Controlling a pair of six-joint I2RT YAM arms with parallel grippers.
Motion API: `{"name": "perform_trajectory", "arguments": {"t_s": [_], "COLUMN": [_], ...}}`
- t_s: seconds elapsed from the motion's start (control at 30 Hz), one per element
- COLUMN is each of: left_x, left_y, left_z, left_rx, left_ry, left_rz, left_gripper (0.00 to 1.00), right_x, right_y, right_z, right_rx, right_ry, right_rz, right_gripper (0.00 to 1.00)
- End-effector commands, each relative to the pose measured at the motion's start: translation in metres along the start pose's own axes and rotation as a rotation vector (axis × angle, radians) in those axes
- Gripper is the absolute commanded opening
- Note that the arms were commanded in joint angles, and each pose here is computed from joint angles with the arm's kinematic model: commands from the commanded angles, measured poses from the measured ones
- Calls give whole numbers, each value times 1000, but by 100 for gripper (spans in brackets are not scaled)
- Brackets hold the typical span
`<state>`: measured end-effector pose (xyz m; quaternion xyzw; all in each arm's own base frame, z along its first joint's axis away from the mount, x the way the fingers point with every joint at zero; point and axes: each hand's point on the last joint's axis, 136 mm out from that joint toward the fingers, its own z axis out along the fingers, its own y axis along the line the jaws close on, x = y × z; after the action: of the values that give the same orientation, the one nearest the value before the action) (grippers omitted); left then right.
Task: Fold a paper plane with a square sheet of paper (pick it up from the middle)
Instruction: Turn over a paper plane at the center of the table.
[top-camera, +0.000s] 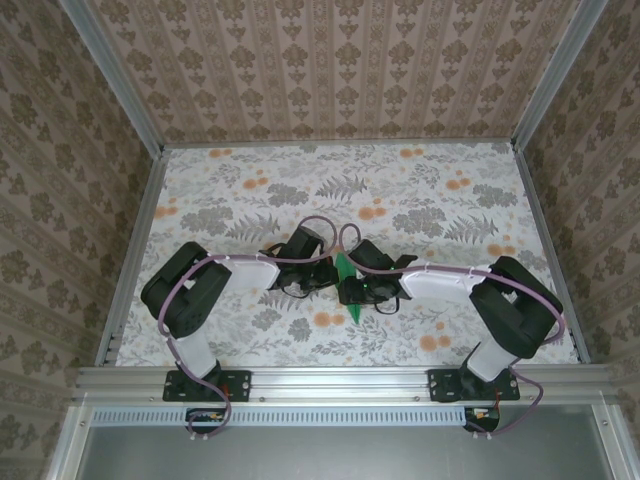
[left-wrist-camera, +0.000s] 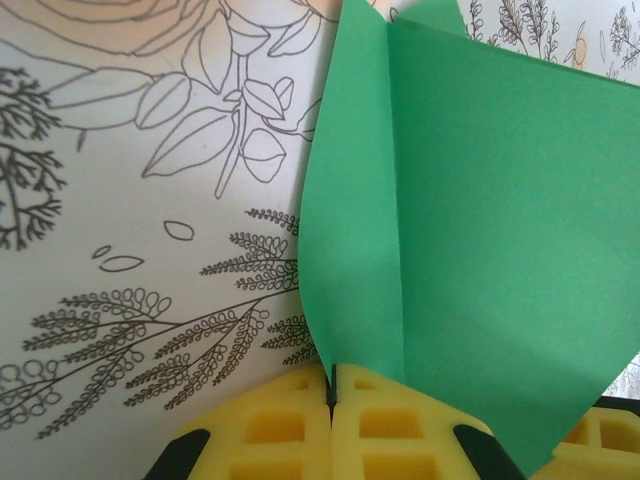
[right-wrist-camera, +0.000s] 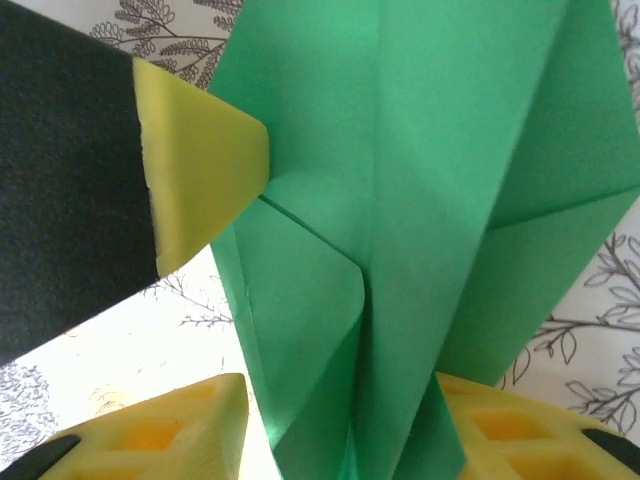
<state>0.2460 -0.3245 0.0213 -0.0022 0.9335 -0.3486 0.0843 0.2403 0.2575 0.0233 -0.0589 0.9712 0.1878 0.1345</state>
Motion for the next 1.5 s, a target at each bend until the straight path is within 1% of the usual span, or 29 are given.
{"name": "perform_trajectory", "arguments": {"t_s": [0.0,0.07,0.13,0.2,0.27,0.37,0.43,0.53,0.6,0.73,0.87,1.07,1.17,1.33,1.47], "left_x": [4,3,0,-6,-12,-21,-24,-28,-30,-30,-30,-27,-27,-26,-26], "left_y": [14,13,10,5,5,10,19,40,52,70,78,89,93,98,101], "left_z": [3,0,-7,-16,-27,-47,-62,-83,-95,-116,-128,-135,-136,-138,-139], "left_rx": [-36,-31,-26,-21,-27,-59,-120,-230,-279,-361,-399,-417,-427,-440,-449], "left_ry": [13,9,-3,-26,-51,-100,-131,-179,-214,-264,-283,-293,-292,-288,-283], "left_rz": [-29,-30,-24,-21,-26,-28,-25,-37,-52,-72,-77,-99,-107,-116,-119], "left_gripper": [0,0,5,10,20,33,44,54,61,71,77,87,91,97,100], "right_x": [-8,-10,-12,-14,-15,-20,-22,-22,-22,-26,-29,-29,-27,-23,-18], "right_y": [-9,-11,-16,-21,-26,-35,-40,-47,-49,-48,-46,-43,-43,-47,-54], "right_z": [-1,-2,-6,-10,-16,-30,-38,-40,-36,-28,-18,-10,-7,0,6], "right_rx": [101,125,162,192,227,295,338,380,393,407,414,418,430,482,555], "right_ry": [-32,-39,-49,-60,-65,-84,-93,-81,-73,-70,-57,-41,-29,-17,-2], "right_rz": [18,24,29,25,12,-19,-42,-64,-69,-68,-65,-73,-83,-102,-127], "right_gripper": [39,31,21,14,10,8,8,8,8,11,14,24,25,26,31]}}
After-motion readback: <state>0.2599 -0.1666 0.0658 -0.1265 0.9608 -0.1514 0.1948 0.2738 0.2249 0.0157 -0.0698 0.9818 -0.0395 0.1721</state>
